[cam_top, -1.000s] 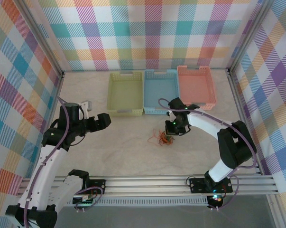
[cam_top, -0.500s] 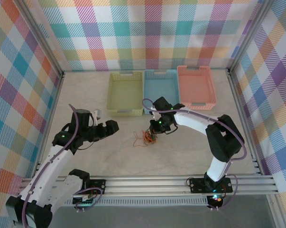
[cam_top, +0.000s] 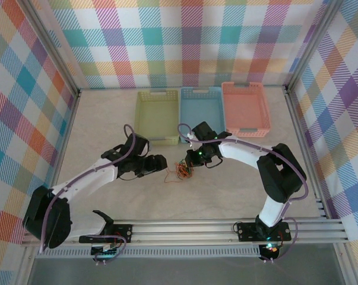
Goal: Untangle the cables
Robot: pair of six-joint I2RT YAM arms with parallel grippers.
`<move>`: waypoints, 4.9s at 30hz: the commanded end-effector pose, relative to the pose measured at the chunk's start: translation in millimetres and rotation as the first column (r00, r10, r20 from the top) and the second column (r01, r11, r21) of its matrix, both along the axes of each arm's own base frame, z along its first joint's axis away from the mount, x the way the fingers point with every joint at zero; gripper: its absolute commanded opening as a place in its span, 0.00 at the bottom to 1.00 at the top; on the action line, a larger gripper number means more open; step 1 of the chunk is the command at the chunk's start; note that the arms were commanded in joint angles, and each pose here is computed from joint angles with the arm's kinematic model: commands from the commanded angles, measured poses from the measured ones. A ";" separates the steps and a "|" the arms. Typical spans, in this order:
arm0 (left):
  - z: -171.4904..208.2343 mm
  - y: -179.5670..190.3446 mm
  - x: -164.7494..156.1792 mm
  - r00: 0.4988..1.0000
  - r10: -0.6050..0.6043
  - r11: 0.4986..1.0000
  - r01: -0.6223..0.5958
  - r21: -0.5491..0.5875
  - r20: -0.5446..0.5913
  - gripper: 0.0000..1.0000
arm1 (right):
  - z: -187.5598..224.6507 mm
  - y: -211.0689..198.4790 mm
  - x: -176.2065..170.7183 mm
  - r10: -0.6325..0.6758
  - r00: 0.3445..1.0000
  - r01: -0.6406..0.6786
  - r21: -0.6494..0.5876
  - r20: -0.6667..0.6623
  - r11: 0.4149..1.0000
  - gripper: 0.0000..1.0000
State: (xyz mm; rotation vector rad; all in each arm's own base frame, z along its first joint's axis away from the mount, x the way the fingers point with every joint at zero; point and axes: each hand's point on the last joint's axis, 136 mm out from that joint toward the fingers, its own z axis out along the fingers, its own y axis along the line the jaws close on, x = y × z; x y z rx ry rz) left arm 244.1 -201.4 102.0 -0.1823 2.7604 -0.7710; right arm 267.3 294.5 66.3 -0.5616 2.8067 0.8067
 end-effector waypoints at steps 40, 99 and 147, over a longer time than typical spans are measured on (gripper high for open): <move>-21.9 -6.9 20.5 1.000 -0.014 0.988 0.014 0.154 -0.006 0.00 | 10.9 0.3 -0.5 0.001 1.000 -0.002 0.062 0.017 0.998 0.00; 122.4 123.7 -8.3 0.920 0.242 0.952 -0.286 0.107 0.308 0.00 | 8.2 -5.9 3.4 -0.038 0.999 0.038 0.042 0.013 0.998 0.00; 175.2 222.6 -13.9 0.730 0.442 0.758 -0.615 0.218 0.521 0.00 | 6.7 -20.1 10.3 -0.125 0.992 0.124 0.031 0.010 0.992 0.00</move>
